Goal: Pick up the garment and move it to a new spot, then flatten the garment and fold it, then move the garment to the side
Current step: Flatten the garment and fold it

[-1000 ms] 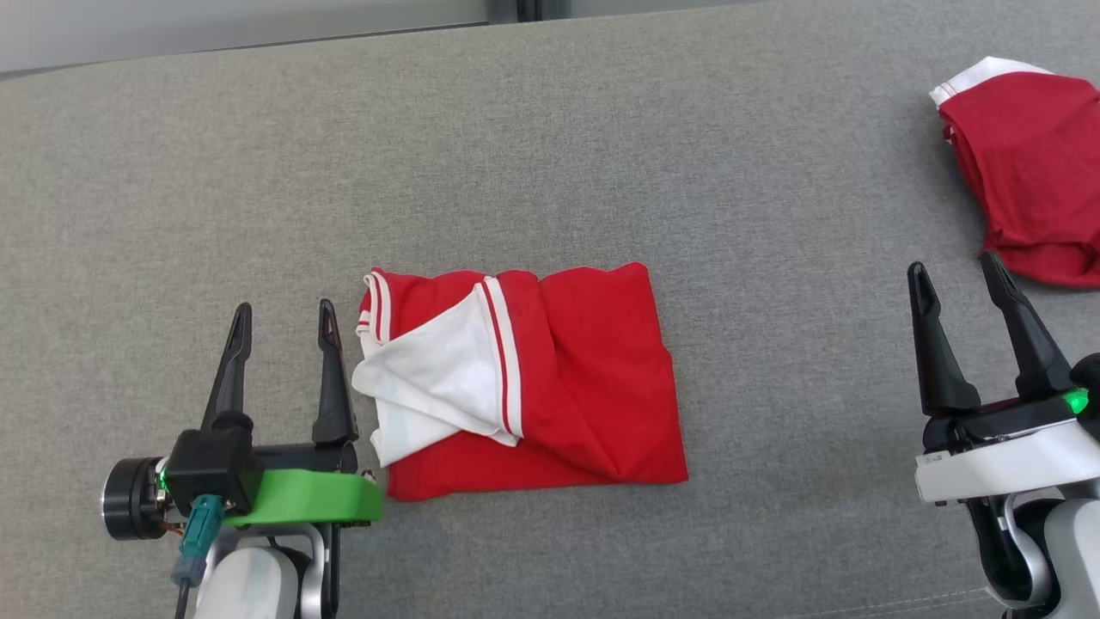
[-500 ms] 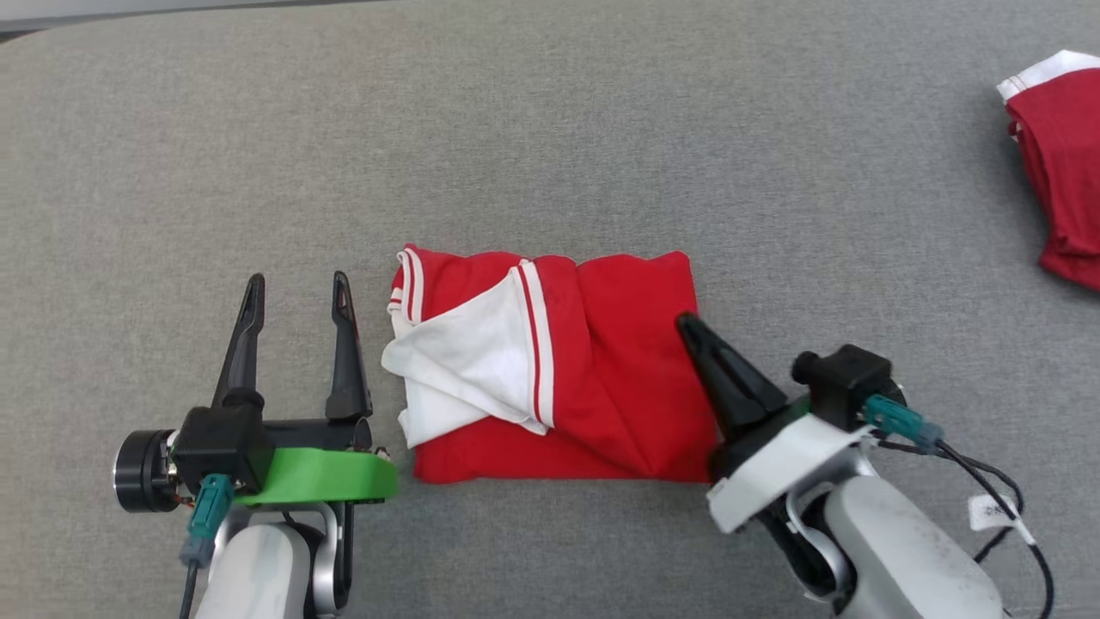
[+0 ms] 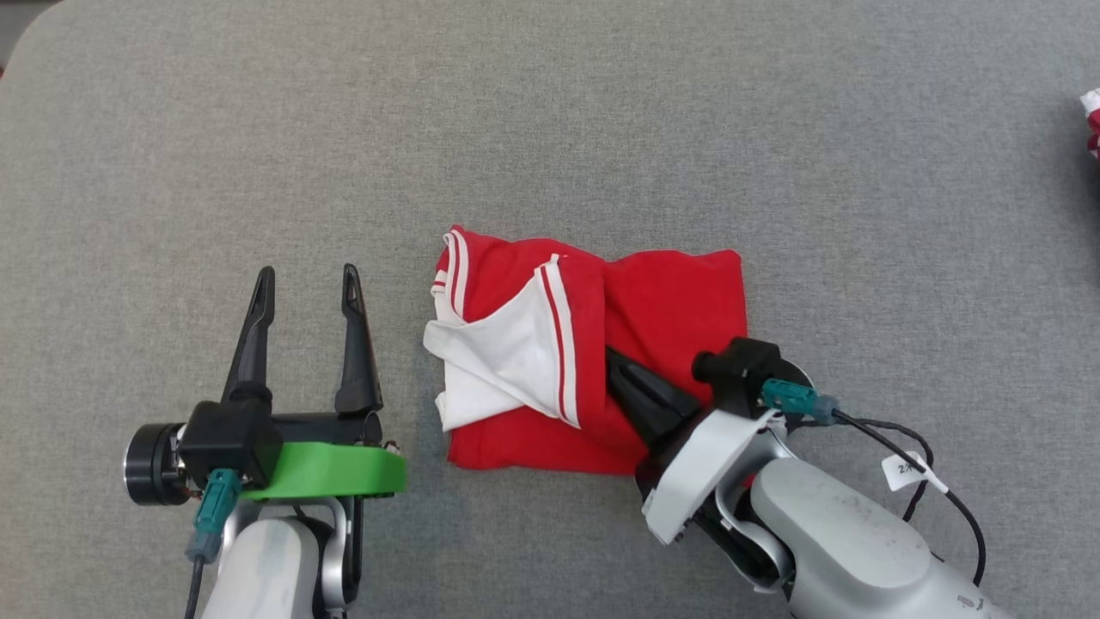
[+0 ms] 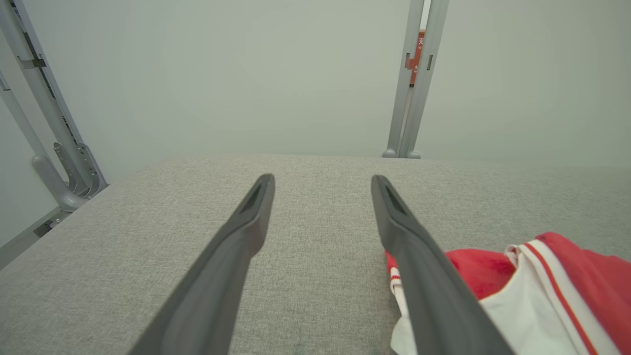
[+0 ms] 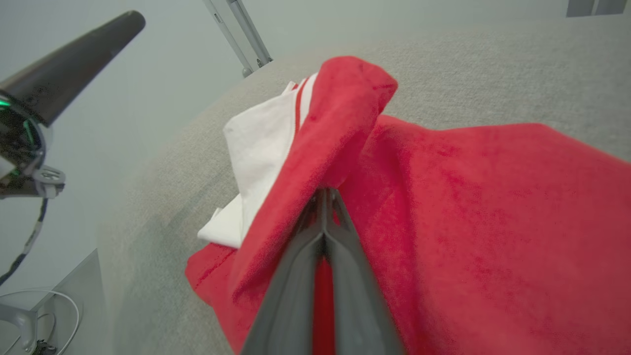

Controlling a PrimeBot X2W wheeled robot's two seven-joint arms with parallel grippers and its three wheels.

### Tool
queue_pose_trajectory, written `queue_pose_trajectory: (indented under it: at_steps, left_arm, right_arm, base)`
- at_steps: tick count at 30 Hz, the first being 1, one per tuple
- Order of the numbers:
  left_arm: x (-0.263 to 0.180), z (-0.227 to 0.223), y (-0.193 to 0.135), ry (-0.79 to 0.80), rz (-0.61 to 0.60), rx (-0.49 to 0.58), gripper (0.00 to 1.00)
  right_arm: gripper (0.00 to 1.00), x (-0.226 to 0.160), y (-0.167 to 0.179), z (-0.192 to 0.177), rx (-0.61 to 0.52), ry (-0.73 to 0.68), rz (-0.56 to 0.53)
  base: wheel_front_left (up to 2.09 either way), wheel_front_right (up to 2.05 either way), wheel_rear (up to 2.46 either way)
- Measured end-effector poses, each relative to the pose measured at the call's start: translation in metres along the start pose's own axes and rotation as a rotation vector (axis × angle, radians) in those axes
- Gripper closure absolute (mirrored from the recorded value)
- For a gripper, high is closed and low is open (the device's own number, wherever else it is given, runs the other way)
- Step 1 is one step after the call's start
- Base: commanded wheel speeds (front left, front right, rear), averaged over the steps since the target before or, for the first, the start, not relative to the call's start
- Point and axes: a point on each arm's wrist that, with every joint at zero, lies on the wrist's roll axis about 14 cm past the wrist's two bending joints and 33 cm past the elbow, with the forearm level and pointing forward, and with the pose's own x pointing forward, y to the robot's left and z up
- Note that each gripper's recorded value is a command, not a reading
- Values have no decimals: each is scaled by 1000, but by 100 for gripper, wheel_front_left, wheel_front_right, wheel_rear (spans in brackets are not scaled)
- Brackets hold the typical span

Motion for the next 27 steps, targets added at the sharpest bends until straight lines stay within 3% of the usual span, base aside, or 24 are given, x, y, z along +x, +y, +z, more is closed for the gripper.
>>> queue_pose_trajectory:
  at_steps: [9, 15, 16, 18, 19, 23, 27]
  left_arm:
    - [1, 4, -3, -12, -6, -5, 0]
    - [1, 3, -6, -12, -14, -8, 0]
    - [1, 2, -7, -10, -17, -7, 0]
    - [0, 2, -9, -9, -21, -6, 0]
    - [0, 3, -9, -10, -22, -6, 0]
    - [-2, 3, -12, -8, -33, -6, 0]
    - [-4, 5, -13, -14, -43, 3, 0]
  right_arm:
    - [100, -19, 46, -29, -47, 133, 179]
    - [100, -23, 34, 4, -47, 22, 150]
    - [78, -23, 28, 13, -49, -5, 131]
    - [6, -25, 11, 34, -60, -70, 73]
    - [0, -28, 0, 46, -71, -106, 36]
    - [0, -54, -47, 95, -128, -260, -145]
    - [0, -98, -88, 121, -202, -342, -335]
  base:
    - [0, 0, 0]
    - [0, 0, 0]
    - [0, 0, 0]
    - [0, 0, 0]
    - [0, 0, 0]
    - [0, 0, 0]
    - [0, 0, 0]
